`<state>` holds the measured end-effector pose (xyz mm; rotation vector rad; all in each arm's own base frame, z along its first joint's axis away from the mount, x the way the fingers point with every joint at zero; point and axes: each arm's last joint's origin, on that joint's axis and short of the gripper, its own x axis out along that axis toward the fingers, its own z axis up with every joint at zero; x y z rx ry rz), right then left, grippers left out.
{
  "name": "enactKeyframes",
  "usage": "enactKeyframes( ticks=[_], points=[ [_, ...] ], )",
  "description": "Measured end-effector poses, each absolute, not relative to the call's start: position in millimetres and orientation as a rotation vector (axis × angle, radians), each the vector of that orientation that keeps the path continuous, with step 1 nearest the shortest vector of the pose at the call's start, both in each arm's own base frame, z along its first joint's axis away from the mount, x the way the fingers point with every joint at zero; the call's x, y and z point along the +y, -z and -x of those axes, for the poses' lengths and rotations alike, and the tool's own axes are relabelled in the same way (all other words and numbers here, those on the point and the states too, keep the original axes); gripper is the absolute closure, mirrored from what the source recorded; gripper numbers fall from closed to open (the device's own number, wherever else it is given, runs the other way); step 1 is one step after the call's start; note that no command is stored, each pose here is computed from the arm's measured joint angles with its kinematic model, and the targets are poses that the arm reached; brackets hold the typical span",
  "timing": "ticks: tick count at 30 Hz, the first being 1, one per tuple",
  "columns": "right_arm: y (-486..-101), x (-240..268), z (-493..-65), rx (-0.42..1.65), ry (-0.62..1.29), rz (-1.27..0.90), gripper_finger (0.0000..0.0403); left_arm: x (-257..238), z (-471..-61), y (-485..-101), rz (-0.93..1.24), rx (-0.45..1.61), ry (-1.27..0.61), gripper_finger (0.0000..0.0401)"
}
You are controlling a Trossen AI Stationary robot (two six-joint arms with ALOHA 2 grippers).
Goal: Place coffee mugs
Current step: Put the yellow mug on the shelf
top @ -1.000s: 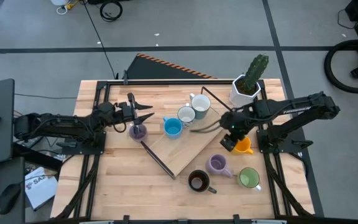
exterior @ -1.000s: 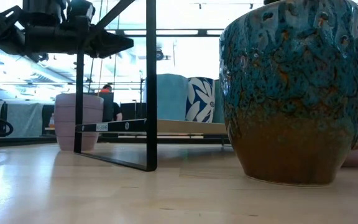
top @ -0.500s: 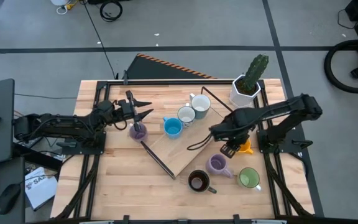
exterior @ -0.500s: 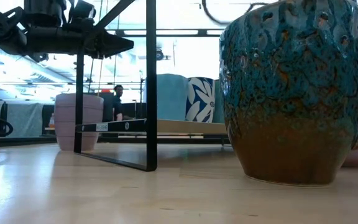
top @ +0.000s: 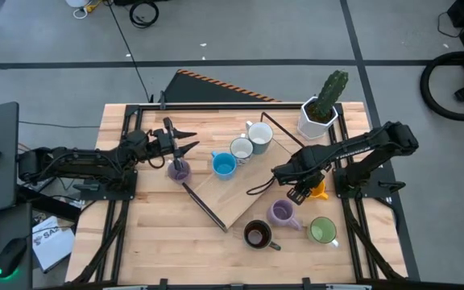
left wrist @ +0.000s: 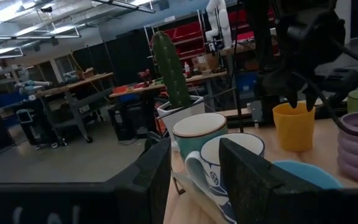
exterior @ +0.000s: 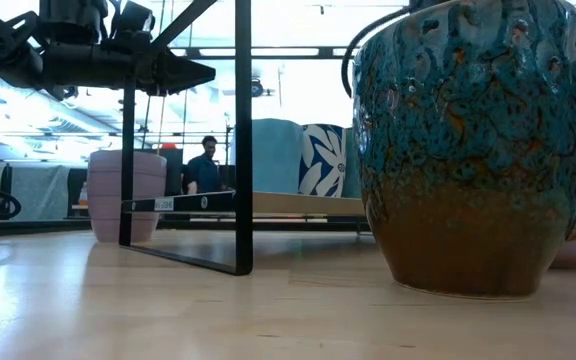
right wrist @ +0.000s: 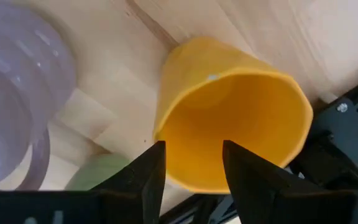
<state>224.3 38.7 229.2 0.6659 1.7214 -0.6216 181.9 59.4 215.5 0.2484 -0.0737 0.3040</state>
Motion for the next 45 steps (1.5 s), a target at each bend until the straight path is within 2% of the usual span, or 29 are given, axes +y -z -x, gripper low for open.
enactKeyframes(
  ticks=[8, 16, 23, 29, 37, 45],
  points=[
    [-222, 41, -223, 1.716, 0.610, -0.657, 0.0238, 59, -182, -215, -0.248, -0.073, -0.304, 0.0260],
    [-230, 42, -220, 1.736, 0.562, -0.704, 0.0238, 59, -182, -214, -0.243, -0.059, -0.302, 0.0260],
    [-257, 43, -232, 1.617, 0.545, -0.748, 0.0238, 59, -182, -214, -0.243, -0.059, -0.302, 0.0260],
    [-259, 47, -236, 1.533, 0.629, -0.793, 0.0238, 60, -182, -213, -0.242, -0.051, -0.301, 0.0260],
    [-241, 60, -233, 1.523, 0.656, -0.818, 0.0237, 60, -182, -212, -0.243, -0.042, -0.300, 0.0260],
    [-212, 58, -220, 1.538, 0.734, -0.710, 0.0241, 60, -182, -212, -0.242, -0.041, -0.300, 0.0260]
  ],
)
